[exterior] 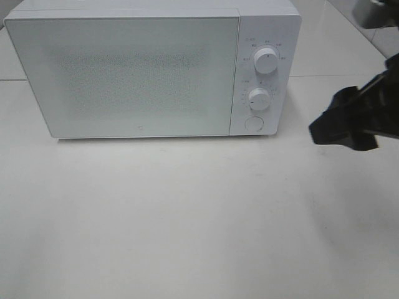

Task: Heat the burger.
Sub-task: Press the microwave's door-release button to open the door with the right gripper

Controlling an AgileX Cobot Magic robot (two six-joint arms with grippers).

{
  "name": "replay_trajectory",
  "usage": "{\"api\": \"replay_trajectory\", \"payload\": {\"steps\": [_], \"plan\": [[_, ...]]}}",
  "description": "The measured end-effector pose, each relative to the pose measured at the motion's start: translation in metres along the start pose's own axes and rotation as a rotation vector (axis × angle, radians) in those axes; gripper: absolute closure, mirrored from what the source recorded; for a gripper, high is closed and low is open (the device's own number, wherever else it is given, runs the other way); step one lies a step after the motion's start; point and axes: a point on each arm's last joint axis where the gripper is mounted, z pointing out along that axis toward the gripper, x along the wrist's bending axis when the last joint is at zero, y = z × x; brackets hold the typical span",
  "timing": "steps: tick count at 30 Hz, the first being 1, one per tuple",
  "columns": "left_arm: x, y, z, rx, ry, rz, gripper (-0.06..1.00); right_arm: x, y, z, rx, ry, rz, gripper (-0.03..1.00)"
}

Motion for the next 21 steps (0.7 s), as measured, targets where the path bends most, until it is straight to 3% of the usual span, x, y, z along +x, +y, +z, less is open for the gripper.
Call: {"api": "replay_trajectory", "payload": {"steps": [2,10,12,16,21], "plan": [[0.0,0.0,0.0,0.0,0.0,0.0,-0.05,-0.018,-0.005,-0.019,-0.01,-0.057,0.066,0.3],[0.0,0.0,0.0,0.0,0.0,0.0,-0.05,-0.029,-0.019,-0.053,-0.119,-0.087,0.117,0.3],[0.0,0.0,0.0,0.0,0.0,0.0,-0.05,-0.035,-0.042,-0.068,-0.182,-0.111,0.14,0.3],[0.0,0.0,0.0,0.0,0.0,0.0,-0.05,-0.039,-0.056,-0.077,-0.23,-0.136,0.153,0.29],[0.0,0.0,0.0,0.0,0.0,0.0,-0.05,-0.042,-0.083,-0.098,-0.35,-0.193,0.138,0.2]]}}
